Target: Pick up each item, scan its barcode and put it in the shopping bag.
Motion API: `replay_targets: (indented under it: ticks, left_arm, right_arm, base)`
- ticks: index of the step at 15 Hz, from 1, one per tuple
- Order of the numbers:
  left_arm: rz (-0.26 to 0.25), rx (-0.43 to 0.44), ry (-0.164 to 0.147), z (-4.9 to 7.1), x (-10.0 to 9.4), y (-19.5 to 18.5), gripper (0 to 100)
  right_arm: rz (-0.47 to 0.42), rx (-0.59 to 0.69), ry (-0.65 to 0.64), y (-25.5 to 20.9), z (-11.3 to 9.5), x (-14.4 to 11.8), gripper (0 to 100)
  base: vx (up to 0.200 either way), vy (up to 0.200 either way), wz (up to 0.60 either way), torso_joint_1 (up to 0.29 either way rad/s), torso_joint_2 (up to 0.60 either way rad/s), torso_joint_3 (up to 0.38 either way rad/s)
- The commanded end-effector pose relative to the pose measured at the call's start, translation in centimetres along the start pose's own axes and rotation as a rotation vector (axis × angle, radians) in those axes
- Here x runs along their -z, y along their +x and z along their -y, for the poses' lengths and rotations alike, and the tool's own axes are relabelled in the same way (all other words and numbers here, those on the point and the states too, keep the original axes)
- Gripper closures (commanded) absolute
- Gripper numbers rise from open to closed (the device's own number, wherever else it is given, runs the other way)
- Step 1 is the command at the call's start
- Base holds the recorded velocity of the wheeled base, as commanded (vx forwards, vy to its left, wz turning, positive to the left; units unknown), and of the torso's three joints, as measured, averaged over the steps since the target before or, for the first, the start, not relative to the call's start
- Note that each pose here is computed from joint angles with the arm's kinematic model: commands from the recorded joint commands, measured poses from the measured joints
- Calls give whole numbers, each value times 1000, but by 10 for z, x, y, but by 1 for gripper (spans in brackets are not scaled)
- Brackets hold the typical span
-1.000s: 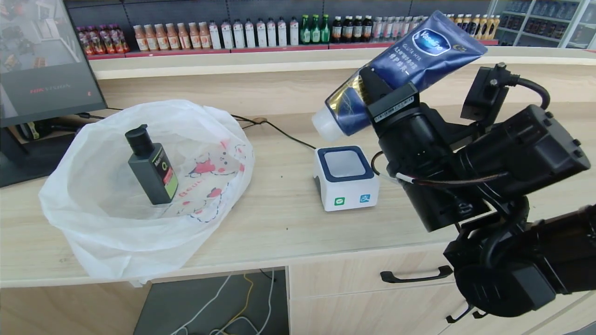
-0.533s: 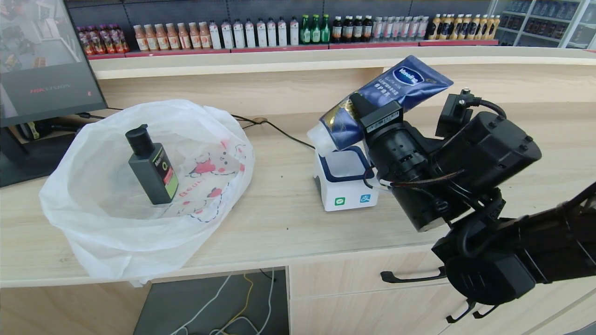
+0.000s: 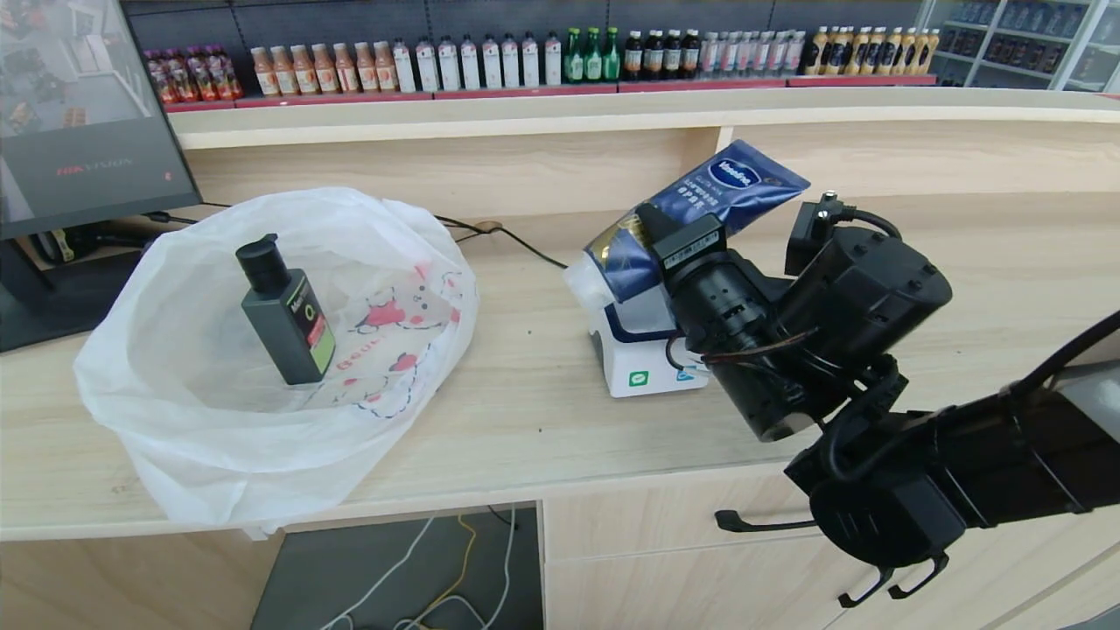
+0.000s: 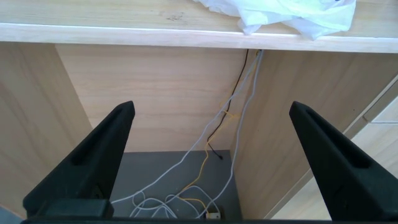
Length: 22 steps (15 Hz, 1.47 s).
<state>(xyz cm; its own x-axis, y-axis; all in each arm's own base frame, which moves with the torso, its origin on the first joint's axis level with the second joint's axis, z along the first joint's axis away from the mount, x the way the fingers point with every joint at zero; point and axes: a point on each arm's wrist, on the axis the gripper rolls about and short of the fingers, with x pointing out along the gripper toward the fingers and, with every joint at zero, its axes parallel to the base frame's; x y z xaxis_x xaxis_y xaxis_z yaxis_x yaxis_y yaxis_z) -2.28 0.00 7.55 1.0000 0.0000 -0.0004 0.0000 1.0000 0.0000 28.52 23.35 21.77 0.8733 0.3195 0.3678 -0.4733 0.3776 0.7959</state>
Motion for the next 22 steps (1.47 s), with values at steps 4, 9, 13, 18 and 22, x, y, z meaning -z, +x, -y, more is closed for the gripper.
replay_targets:
  ticks: [4, 9, 13, 18, 22]
  left_arm:
    - [0, 0, 0, 0, 0, 0, 0]
    - [0, -2, 0, 0, 0, 0, 0]
    - [0, -2, 0, 0, 0, 0, 0]
    - [0, -2, 0, 0, 0, 0, 0]
    - [0, 0, 0, 0, 0, 0, 0]
  right_arm:
    - [-8, 11, -2, 0, 4, 4, 100]
    - [-16, 21, -5, 1, 9, 7, 100]
    - [-22, 31, 5, 1, 13, 11, 100]
    - [-21, 33, 5, 2, 14, 11, 100]
    - [-15, 22, 6, 2, 9, 8, 100]
  base:
    - [0, 0, 0, 0, 0, 0]
    - [0, 0, 0, 0, 0, 0]
    - [0, 0, 0, 0, 0, 0]
    - [0, 0, 0, 0, 0, 0]
    - [0, 0, 0, 0, 0, 0]
